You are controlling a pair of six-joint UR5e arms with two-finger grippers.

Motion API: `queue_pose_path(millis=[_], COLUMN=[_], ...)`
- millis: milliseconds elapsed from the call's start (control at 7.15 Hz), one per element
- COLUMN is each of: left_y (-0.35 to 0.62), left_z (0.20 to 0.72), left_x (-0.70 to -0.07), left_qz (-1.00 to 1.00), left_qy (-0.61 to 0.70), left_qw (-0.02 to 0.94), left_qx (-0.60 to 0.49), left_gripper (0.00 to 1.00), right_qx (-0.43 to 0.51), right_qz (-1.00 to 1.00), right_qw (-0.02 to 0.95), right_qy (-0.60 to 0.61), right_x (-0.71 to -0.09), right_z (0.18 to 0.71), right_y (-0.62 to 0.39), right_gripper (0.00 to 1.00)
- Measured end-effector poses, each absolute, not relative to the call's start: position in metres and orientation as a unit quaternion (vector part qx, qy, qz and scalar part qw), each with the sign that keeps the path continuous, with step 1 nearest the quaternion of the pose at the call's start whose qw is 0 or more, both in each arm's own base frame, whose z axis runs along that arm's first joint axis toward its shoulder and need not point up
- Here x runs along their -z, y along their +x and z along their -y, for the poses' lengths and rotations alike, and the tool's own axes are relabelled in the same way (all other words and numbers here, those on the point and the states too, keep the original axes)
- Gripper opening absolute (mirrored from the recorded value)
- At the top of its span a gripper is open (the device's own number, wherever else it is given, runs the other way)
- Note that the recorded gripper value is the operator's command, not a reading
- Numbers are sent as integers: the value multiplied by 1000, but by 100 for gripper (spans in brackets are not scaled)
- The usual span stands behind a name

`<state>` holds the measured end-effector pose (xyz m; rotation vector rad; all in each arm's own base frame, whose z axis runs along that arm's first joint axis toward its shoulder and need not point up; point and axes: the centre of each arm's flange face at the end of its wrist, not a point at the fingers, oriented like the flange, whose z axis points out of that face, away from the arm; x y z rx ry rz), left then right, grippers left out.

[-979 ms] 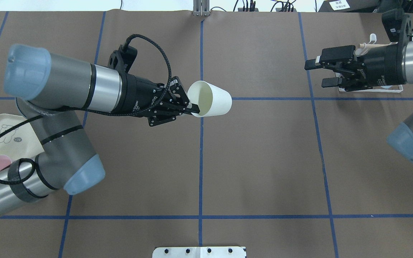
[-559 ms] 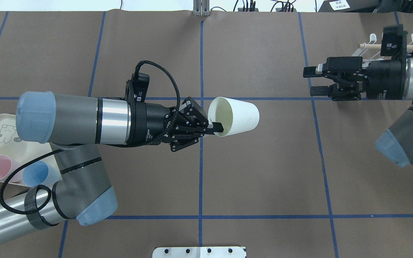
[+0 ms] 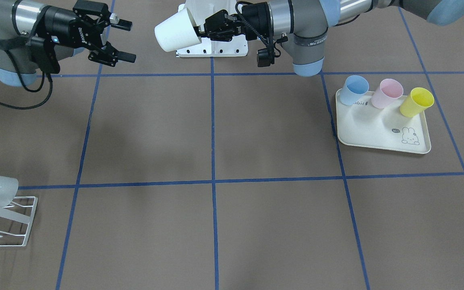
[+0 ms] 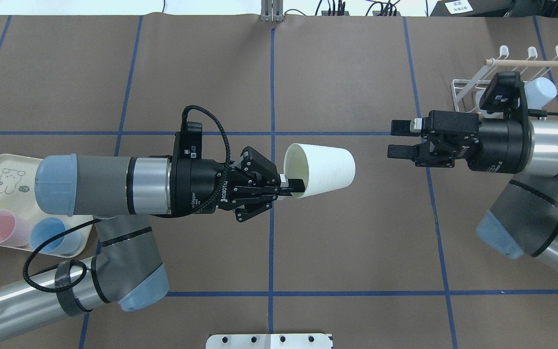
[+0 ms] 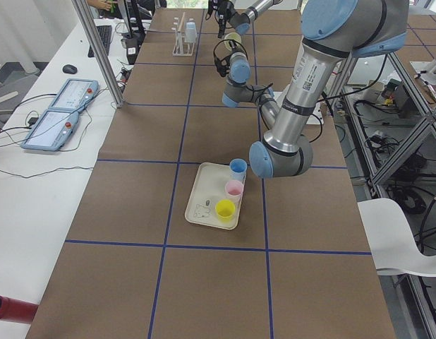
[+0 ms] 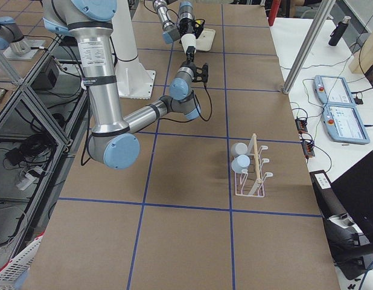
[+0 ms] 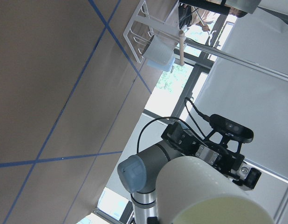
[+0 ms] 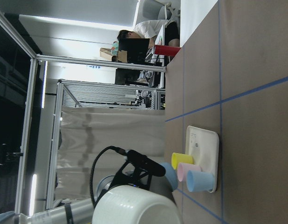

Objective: Transfer IKEA cup to right arm and place on rack

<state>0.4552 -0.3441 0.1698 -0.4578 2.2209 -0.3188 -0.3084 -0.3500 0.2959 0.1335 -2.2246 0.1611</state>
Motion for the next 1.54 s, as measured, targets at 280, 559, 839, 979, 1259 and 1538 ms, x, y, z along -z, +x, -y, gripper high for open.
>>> queue_pose_path(millis=[280, 559, 839, 979, 1259, 1538], left_y=[457, 454, 457, 461, 467, 468], left_z=[345, 342, 334, 327, 317, 316], left_x=[-188, -188, -183, -181, -176, -175], left_qz=[-893, -896, -896, -896, -898, -900], left_qy=[-198, -214, -228, -235, -242, -243], left_qw=[384, 369, 362, 359, 349, 344], left_qx=[123, 120, 116, 114, 116, 115], left_gripper=[0, 0, 0, 0, 0, 23], right_qx=[-70, -75, -87, -89, -90, -91], right_qz=[920, 926, 925, 926, 927, 927], right_qw=[383, 369, 368, 366, 363, 363], right_qy=[30, 26, 30, 31, 30, 28], right_x=[-273, -264, -264, -262, -259, -259], right_z=[322, 318, 321, 323, 324, 324], right_y=[-344, -351, -355, -357, -359, -360], right_gripper=[100, 100, 100, 100, 73, 35])
